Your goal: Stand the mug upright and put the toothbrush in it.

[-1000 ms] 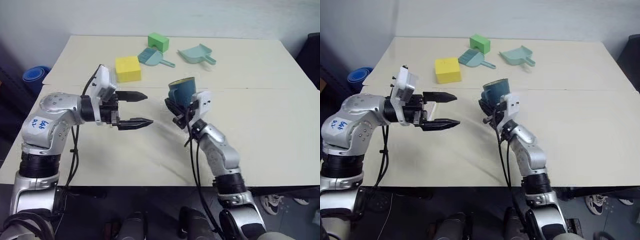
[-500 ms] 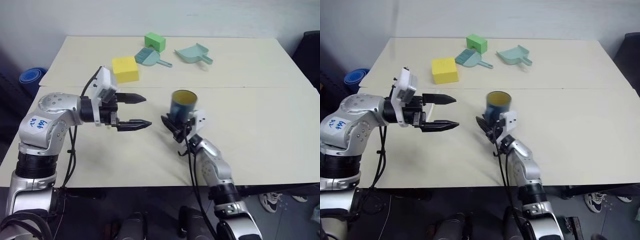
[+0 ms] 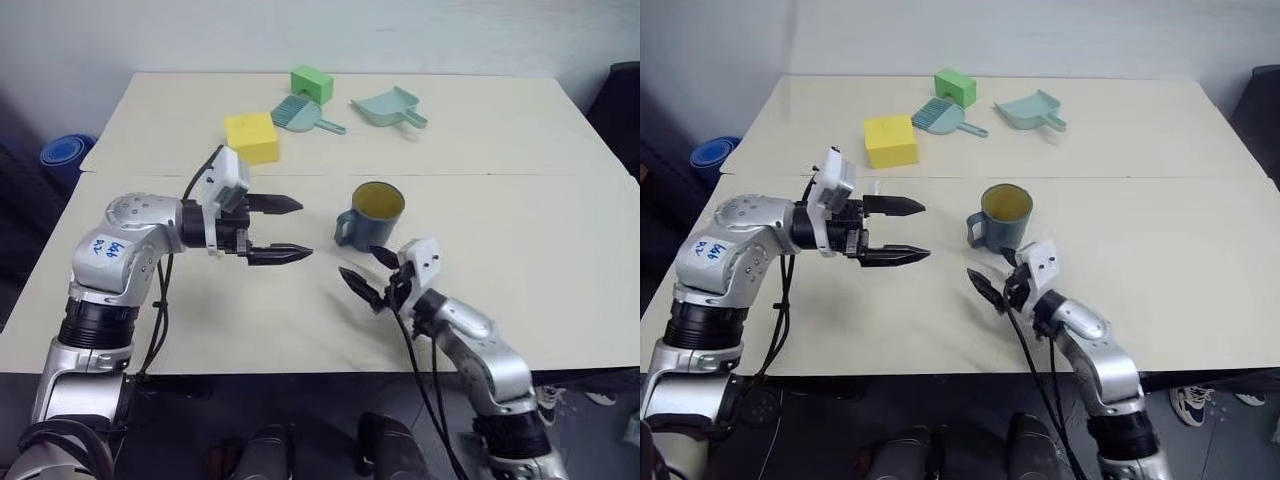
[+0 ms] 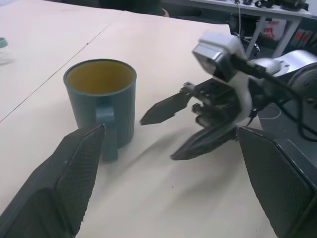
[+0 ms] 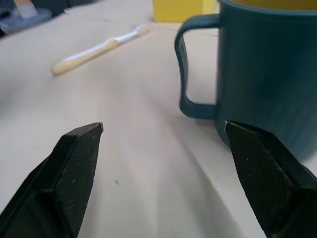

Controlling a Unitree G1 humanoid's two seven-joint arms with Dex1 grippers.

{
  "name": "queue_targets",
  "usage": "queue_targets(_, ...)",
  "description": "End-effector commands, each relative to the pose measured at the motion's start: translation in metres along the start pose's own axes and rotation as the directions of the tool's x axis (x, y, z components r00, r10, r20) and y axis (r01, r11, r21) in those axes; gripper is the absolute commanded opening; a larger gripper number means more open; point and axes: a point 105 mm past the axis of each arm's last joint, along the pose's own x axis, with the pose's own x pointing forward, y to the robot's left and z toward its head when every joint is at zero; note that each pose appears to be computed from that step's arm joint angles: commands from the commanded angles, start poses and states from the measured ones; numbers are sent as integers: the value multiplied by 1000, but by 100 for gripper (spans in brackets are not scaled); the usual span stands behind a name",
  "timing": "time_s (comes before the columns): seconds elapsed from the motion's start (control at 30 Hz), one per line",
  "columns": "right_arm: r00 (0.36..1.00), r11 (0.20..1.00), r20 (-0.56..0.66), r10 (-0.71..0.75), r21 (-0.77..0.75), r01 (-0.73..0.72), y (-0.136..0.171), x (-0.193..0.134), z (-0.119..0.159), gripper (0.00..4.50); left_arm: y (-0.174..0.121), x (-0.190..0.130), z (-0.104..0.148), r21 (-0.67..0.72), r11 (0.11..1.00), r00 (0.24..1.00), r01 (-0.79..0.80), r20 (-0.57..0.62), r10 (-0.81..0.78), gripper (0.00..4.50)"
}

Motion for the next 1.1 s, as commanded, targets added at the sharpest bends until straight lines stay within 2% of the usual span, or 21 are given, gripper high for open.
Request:
queue_targets(0.03,999,995,7,43,-94,-42,-1,-40,41,446,22,-26,-4,29,973,970,-228,-76,229,450)
queue_targets(0.1,996,986,-26,89,-138,-92,-1,-62,64,448,43,-44,-15,3,912,900,-411,-161,406,450)
queue_targets(0.17,989,975,-53,137,-169,-144,-1,-79,91,448,68,-67,-26,-53,789,772,-612,-259,581,450)
queue_targets(0.23,981,966,-71,179,-179,-189,2,-88,112,448,82,-77,-32,-108,696,687,-710,-323,651,450)
queue_targets(0.3,970,953,-88,227,-185,-240,7,-94,129,448,93,-76,-35,-154,635,641,-757,-368,674,450)
queue_targets(0.43,943,921,-126,309,-208,-330,17,-104,154,448,103,-60,-44,-187,624,632,-759,-445,635,450)
queue_targets(0.6,925,886,-215,314,-284,-367,19,-113,173,448,117,-53,-76,-165,608,580,-776,-564,587,450)
queue_targets(0.8,934,894,-214,286,-293,-340,17,-114,170,448,128,-22,-79,-216,638,644,-739,-505,574,450)
queue_targets(1.1,940,902,-190,285,-278,-329,23,-113,163,448,134,-8,-81,-176,657,639,-734,-509,578,450)
